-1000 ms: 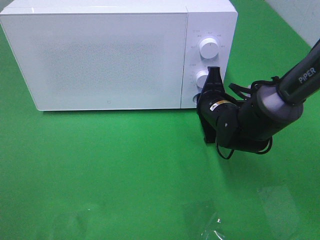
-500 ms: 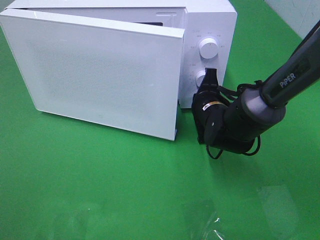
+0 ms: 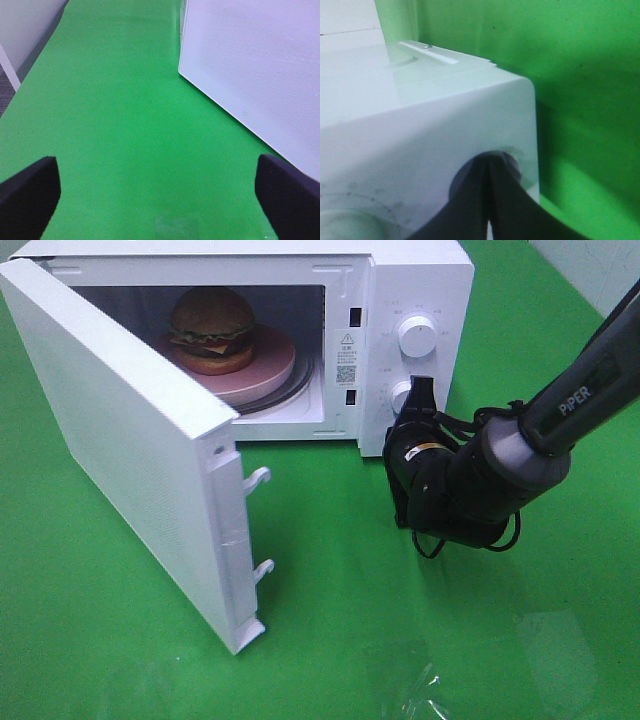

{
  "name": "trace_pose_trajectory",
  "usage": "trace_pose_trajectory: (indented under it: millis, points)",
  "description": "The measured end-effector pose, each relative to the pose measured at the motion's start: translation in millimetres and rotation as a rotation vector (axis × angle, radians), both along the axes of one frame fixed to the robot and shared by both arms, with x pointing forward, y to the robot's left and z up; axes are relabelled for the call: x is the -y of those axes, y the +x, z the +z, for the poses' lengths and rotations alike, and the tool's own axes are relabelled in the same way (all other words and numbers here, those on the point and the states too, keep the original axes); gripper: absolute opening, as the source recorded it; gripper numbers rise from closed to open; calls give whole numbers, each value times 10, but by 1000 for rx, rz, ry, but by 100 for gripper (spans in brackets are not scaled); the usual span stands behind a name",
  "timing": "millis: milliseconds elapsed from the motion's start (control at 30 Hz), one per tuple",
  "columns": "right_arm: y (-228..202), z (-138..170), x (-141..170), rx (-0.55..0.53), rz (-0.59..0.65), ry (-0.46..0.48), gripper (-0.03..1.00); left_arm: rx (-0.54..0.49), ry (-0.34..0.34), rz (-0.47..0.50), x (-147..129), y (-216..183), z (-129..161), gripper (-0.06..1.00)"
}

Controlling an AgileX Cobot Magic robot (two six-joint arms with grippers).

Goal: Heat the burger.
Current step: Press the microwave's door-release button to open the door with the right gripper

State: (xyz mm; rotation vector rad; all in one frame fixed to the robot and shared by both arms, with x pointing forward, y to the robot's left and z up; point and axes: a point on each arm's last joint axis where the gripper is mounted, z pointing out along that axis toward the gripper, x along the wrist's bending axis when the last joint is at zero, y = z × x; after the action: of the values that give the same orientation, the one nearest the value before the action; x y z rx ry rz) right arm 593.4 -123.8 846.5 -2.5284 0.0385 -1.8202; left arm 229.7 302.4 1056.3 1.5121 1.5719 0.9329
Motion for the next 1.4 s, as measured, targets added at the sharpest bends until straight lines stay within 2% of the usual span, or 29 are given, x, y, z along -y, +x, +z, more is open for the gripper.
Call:
trace_pose_trajectory:
  millis: [600,967,1100,1400]
  points:
    - [-60,18,-11,30,5,21,1,0,0,0,0,0,0,98]
    - [-234,87,15,43,56,32,1,0,0,0,0,0,0,98]
    - [-293,185,-37,82,108,51,1,0,0,0,0,0,0,98]
    - [-488,222,-20,-2,211,32,1,0,0,0,0,0,0,98]
